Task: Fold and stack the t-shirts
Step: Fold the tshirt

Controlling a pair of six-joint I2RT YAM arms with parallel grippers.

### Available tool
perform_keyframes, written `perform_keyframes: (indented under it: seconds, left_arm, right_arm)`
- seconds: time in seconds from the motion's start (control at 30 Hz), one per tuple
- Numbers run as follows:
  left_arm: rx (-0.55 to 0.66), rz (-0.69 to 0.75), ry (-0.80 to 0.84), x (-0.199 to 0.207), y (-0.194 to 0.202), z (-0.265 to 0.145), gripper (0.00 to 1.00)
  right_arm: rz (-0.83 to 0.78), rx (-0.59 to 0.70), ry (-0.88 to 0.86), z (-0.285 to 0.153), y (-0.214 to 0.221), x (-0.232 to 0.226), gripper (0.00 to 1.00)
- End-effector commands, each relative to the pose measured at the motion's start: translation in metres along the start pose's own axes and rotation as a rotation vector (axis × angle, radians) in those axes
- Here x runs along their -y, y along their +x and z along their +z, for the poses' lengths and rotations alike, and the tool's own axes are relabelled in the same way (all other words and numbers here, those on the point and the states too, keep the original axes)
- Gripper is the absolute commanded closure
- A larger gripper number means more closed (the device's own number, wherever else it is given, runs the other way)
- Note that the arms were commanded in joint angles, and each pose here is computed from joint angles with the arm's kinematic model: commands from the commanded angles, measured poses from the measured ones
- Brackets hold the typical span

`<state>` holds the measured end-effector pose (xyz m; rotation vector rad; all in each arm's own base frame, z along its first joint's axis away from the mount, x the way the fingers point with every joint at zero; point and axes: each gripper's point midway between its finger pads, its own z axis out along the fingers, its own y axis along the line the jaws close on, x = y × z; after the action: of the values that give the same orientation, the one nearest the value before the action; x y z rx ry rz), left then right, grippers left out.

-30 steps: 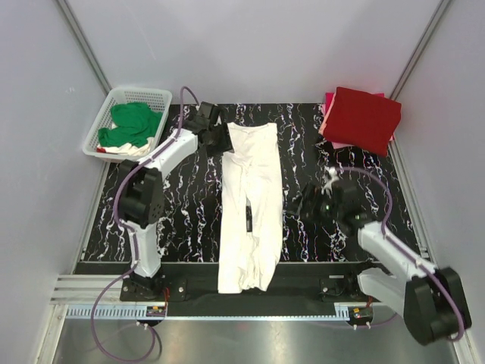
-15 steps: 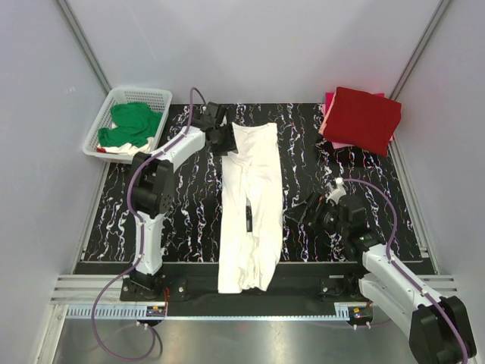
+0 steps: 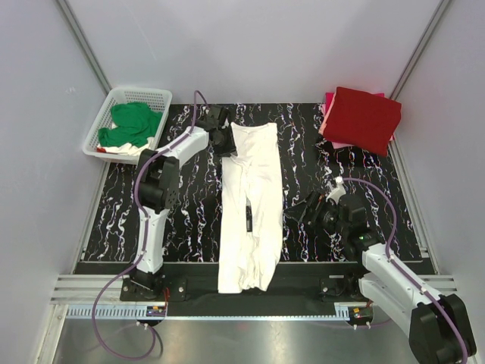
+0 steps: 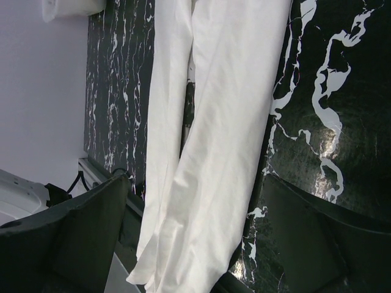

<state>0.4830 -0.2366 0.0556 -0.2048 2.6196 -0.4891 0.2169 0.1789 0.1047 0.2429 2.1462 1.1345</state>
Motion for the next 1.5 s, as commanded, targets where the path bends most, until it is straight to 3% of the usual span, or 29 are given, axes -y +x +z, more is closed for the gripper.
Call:
perform_keyframes:
  seconds: [0.0, 0.17, 0.47, 0.57, 0.7, 0.83, 0.93, 1.03, 1.17, 1.47]
  left_arm:
    - [0.057, -0.007, 0.093, 0.024, -0.024, -0.007, 0.69]
    - [0.048, 0.001, 0.127, 0.039, -0.016, -0.010, 0.87]
    - [0.047, 0.167, 0.168, 0.092, 0.013, -0.014, 0.89]
    - [0.034, 0.249, 0.188, 0.114, 0.027, -0.011, 0.86]
    - [0.024, 0.354, 0.190, 0.136, 0.044, -0.007, 0.73]
    - [-0.008, 0.453, 0.202, 0.152, 0.061, -0.001, 0.52]
    - [-0.017, 0.486, 0.215, 0.157, 0.065, -0.007, 0.47]
    - [0.069, 0.419, 0.131, 0.139, 0.035, -0.020, 0.43]
    - [0.120, 0.299, 0.151, 0.120, -0.007, -0.030, 0.41]
    - [0.174, 0.249, 0.152, 0.096, -0.056, 0.006, 0.40]
  right_arm:
    - [-0.020, 0.028, -0.037, 0.002, -0.009, -0.010, 0.00]
    - [-0.009, 0.021, -0.023, 0.004, -0.008, -0.007, 0.01]
    - [0.001, 0.015, -0.007, 0.006, -0.008, -0.004, 0.01]
    - [0.000, 0.013, -0.007, 0.007, -0.007, -0.004, 0.01]
    - [0.002, 0.010, -0.001, 0.008, -0.007, -0.003, 0.00]
    - [0.006, 0.008, 0.003, 0.008, -0.008, -0.002, 0.00]
    - [0.005, 0.006, 0.005, 0.009, -0.007, -0.001, 0.00]
    - [0.009, 0.004, 0.005, 0.009, -0.007, -0.001, 0.00]
    - [0.007, 0.000, 0.001, 0.010, -0.006, -0.002, 0.00]
    - [0.007, -0.004, -0.011, 0.012, -0.006, -0.002, 0.00]
